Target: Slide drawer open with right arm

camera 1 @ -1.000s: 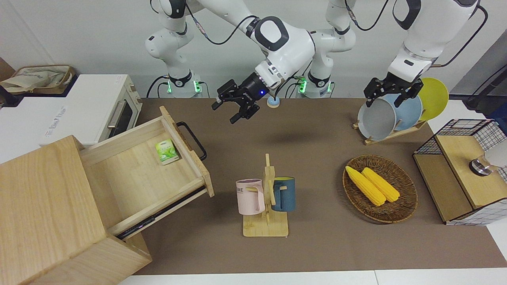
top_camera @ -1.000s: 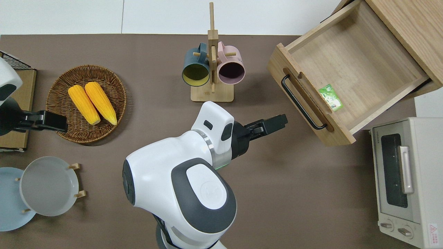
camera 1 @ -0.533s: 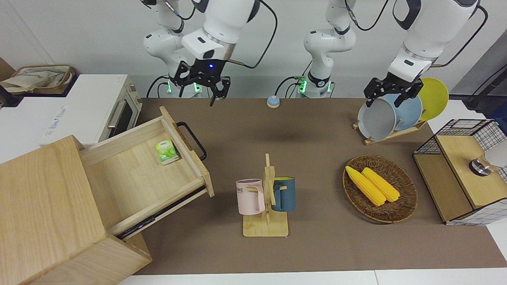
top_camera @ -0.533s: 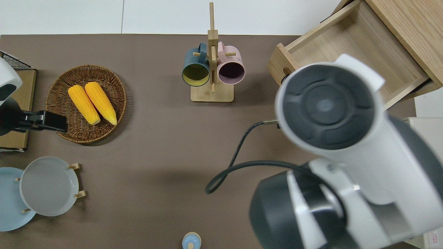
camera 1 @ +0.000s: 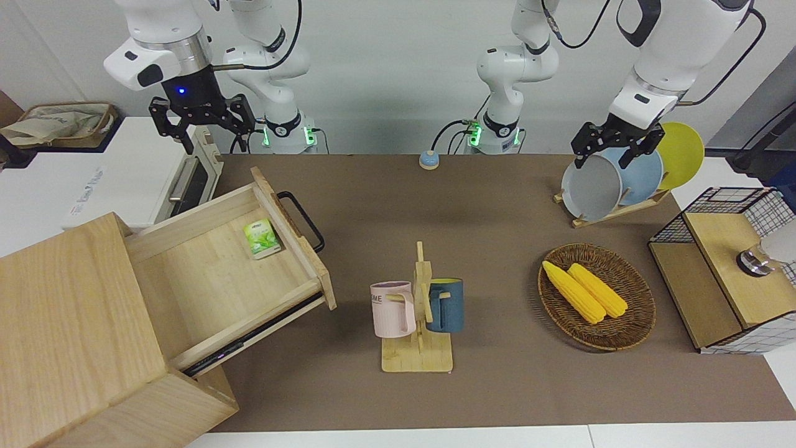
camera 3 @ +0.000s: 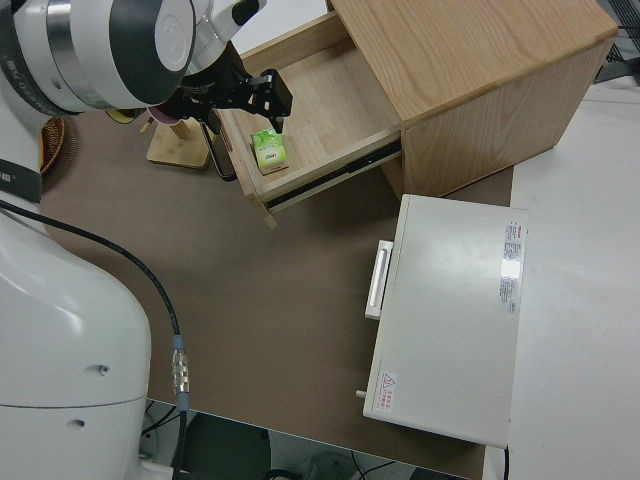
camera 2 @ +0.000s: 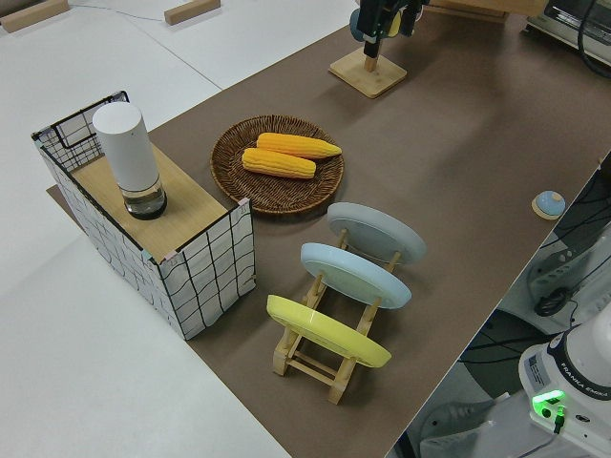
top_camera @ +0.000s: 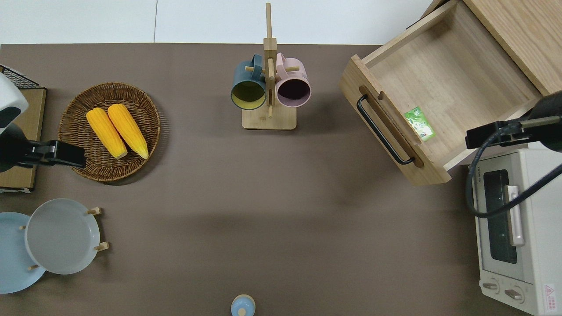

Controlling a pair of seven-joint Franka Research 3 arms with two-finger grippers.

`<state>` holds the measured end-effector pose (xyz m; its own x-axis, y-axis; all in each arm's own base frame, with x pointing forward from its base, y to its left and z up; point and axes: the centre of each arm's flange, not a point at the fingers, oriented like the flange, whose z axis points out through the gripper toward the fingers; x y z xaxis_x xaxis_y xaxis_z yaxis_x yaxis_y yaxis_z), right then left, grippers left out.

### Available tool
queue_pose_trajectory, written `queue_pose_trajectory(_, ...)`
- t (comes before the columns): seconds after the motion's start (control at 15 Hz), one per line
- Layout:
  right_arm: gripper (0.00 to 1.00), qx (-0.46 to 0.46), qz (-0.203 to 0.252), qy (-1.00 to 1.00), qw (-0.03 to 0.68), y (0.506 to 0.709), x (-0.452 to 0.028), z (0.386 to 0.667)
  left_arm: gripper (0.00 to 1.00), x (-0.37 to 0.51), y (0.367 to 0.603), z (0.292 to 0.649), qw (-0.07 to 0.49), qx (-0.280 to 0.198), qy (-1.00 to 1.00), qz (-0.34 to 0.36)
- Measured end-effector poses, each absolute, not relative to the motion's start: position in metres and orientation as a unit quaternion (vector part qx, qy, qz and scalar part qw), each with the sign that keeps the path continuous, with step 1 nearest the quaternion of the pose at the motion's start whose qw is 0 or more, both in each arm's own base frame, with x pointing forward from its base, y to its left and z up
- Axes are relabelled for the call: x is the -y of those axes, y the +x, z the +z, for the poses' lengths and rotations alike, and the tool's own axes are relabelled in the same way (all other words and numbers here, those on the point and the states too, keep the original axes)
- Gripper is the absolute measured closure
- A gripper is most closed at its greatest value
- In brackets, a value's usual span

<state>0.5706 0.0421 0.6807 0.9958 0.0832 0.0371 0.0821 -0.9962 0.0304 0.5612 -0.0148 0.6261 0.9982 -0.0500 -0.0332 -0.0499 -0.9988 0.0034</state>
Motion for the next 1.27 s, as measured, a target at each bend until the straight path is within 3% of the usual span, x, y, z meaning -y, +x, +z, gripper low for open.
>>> queue_pose_trajectory(1.27,0.01,-0.035,-0.002,0.999,-0.005,0.588,-0.015,0.649,0.00,0.015,0.561,0.626,0.001,0.025,1.000,-0.017)
